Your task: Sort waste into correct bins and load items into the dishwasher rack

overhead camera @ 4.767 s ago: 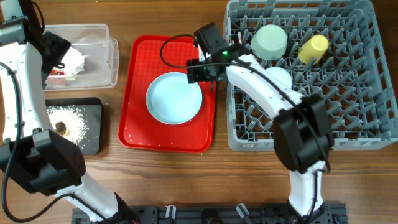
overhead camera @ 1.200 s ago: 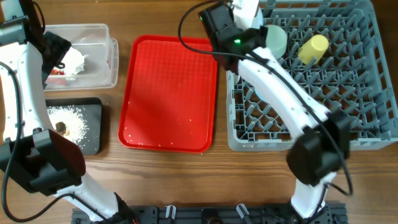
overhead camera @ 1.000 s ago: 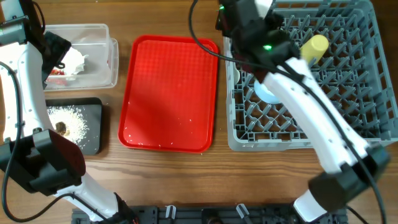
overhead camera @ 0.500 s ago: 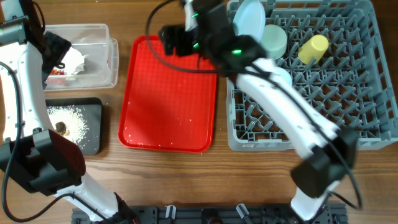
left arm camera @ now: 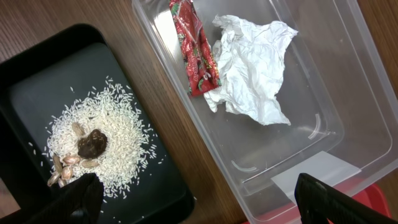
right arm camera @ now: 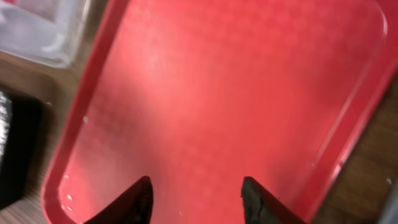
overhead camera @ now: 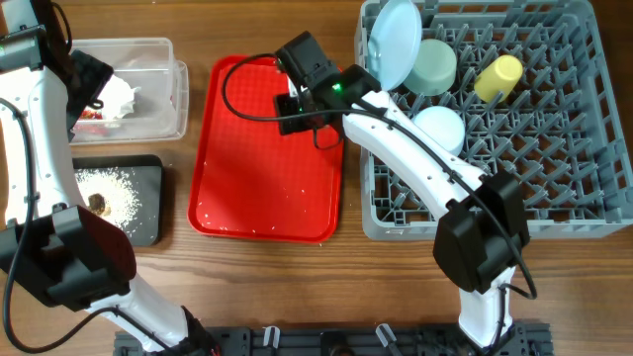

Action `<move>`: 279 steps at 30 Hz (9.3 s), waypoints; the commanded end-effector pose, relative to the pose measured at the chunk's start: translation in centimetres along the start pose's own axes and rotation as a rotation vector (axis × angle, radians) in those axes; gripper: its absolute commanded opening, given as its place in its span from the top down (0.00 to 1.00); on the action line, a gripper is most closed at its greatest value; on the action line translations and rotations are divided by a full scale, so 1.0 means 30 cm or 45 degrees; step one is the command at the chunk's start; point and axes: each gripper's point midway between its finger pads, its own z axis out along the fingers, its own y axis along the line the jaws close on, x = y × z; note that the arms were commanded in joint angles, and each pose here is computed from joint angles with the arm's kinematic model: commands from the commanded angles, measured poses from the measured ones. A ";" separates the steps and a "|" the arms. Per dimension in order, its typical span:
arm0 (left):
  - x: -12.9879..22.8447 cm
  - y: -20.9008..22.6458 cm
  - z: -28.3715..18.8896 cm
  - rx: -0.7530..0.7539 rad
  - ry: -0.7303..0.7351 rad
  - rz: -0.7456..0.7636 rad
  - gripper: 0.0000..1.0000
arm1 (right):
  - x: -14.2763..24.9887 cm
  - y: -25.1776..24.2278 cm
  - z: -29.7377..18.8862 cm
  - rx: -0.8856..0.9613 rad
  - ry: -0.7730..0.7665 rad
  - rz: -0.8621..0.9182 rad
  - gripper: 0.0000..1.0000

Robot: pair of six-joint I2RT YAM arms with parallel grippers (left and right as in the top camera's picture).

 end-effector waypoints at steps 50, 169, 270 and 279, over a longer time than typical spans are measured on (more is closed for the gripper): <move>-0.009 0.010 0.003 -0.022 -0.014 0.001 0.00 | 0.340 -0.423 -0.909 0.440 -0.280 0.260 0.00; -0.009 0.010 0.003 -0.022 -0.014 0.001 0.00 | 0.614 -0.776 -0.660 0.484 -1.501 0.021 0.00; 0.718 0.206 -0.210 1.296 -0.978 0.623 0.00 | 0.614 -0.776 -0.660 0.484 -1.501 0.021 0.00; 0.750 0.189 -0.222 1.343 -0.954 0.660 0.00 | 0.614 -0.776 -0.659 0.484 -1.500 0.021 0.00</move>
